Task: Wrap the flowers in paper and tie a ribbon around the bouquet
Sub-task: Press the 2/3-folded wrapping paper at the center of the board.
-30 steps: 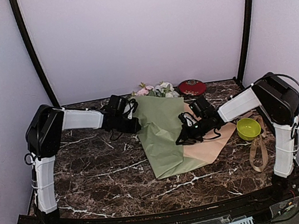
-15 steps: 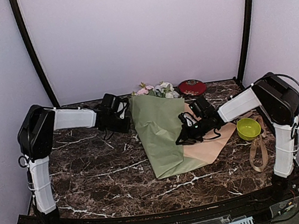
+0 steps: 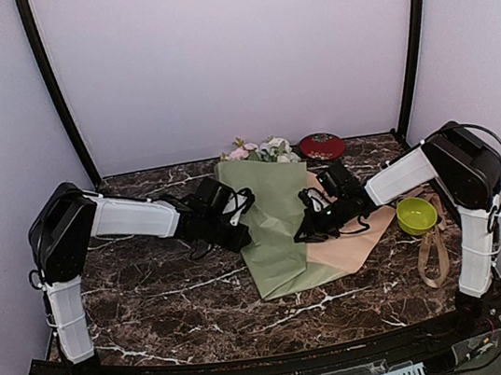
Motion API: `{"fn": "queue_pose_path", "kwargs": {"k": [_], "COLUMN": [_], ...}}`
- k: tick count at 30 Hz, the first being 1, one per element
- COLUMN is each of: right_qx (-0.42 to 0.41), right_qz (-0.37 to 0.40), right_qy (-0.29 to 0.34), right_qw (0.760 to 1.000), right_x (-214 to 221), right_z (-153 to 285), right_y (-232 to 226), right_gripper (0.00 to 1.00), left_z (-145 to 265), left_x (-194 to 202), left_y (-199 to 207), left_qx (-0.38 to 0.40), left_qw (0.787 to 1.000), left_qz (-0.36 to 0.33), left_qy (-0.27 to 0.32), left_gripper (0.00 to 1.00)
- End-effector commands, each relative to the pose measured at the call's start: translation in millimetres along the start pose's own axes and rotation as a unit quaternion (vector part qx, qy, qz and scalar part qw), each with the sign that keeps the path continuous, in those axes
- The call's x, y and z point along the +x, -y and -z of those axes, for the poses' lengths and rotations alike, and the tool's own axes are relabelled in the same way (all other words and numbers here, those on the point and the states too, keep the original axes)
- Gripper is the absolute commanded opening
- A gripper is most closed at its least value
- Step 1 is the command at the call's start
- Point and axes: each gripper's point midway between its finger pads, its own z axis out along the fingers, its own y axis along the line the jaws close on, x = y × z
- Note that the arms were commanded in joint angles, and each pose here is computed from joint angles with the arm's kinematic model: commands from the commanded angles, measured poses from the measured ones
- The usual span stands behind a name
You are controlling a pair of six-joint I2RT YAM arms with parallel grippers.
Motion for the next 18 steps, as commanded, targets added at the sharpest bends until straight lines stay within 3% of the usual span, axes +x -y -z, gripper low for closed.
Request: {"fn": "queue_pose_path", "kwargs": {"k": [1, 6, 11, 18], "right_qx": [0.023, 0.029, 0.027, 0.024], "right_qz": [-0.005, -0.003, 0.000, 0.004], "right_qy": [-0.011, -0.006, -0.005, -0.008], "right_qw": [1.000, 1.000, 1.000, 1.000], "right_x": [17, 18, 18, 18], "right_z": [-7, -3, -3, -6], "right_y": [14, 16, 13, 6], "right_gripper": [0.00, 0.00, 0.00, 0.00], "left_z": [4, 16, 35, 47], "left_x": [41, 63, 52, 17], "left_y": [-15, -20, -19, 42], "left_qx": [-0.035, -0.050, -0.061, -0.053], "left_qw": [0.998, 0.997, 0.997, 0.991], "left_qz": [-0.005, -0.005, -0.021, -0.125], "left_qy": [-0.052, -0.060, -0.043, 0.004], "left_gripper": [0.09, 0.09, 0.10, 0.10]}}
